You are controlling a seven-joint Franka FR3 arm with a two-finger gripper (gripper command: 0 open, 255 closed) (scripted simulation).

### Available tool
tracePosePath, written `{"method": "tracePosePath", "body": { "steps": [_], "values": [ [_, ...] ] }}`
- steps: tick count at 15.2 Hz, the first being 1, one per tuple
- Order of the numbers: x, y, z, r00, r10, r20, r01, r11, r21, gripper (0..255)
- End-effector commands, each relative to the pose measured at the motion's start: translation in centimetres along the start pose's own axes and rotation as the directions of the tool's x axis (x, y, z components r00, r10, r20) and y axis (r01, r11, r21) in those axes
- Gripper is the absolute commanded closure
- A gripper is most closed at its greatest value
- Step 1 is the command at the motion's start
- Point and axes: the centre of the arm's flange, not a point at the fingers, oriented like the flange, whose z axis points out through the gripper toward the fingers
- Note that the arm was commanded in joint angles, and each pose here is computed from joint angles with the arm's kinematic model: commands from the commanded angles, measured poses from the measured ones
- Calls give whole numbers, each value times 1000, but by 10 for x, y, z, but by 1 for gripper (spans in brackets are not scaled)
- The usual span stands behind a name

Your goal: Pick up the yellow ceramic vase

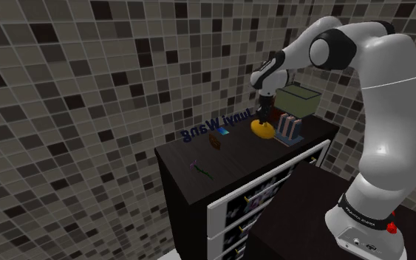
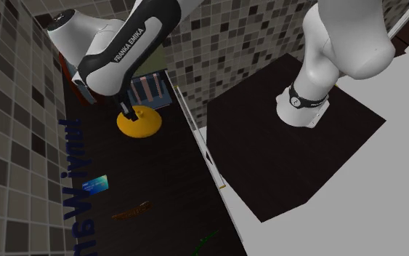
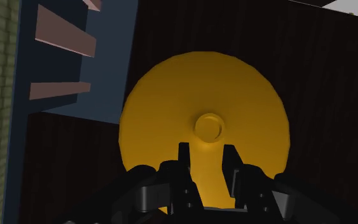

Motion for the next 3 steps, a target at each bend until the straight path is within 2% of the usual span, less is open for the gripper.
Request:
{"method": "tracePosePath", "body": {
  "steps": [1,3],
  "values": [
    [-1,-1,-12,1000,0,0,0,1000,0,255],
    [-1,-1,-13,1000,0,0,0,1000,0,255]
  ]
}}
